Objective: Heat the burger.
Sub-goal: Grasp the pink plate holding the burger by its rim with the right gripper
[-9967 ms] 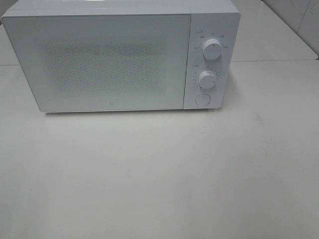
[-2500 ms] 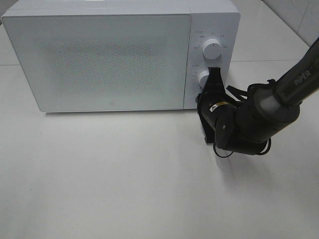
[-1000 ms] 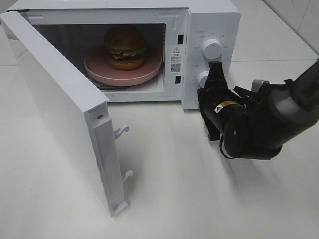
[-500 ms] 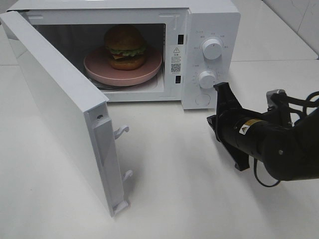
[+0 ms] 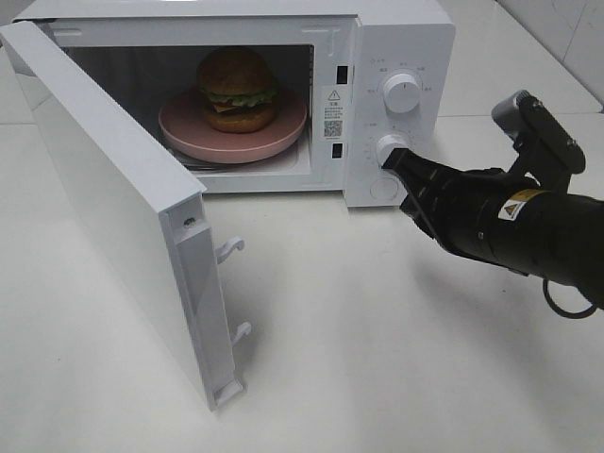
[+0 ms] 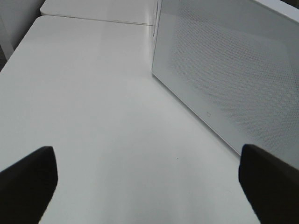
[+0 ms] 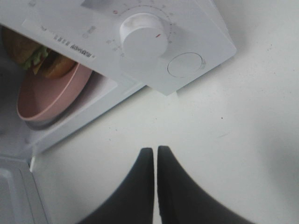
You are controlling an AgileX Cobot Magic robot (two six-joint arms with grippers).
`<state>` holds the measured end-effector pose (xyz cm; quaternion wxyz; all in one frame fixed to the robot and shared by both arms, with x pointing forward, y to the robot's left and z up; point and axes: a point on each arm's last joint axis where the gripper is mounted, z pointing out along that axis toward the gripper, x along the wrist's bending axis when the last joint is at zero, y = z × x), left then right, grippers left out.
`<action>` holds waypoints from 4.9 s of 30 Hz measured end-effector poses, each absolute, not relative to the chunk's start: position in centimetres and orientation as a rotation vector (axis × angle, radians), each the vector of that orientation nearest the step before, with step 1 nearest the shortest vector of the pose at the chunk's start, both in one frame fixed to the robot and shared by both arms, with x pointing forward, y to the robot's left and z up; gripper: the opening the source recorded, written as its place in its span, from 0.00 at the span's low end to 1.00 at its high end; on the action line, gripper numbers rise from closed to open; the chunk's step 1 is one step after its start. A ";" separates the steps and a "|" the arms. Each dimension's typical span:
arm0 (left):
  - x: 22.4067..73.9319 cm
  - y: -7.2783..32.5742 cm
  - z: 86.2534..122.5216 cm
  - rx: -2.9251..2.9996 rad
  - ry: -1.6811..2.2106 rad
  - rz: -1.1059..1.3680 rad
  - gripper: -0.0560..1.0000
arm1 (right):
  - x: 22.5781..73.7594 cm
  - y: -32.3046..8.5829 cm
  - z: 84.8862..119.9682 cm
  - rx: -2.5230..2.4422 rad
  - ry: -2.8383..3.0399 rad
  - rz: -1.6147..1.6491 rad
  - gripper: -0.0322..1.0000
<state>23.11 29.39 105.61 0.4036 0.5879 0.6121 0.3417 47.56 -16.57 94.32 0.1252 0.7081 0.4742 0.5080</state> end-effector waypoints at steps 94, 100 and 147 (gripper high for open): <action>23.1 29.4 105.6 1.485 1.546 0.863 0.97 | 54.7 -6.0 100.8 -0.385 2.283 0.495 0.87; 23.1 29.4 105.6 1.485 1.546 0.863 0.97 | 56.7 -4.5 99.1 -0.422 2.308 0.453 0.86; 23.1 29.4 105.6 1.485 1.546 0.863 0.97 | 67.8 -0.5 92.1 -0.297 2.323 0.365 0.83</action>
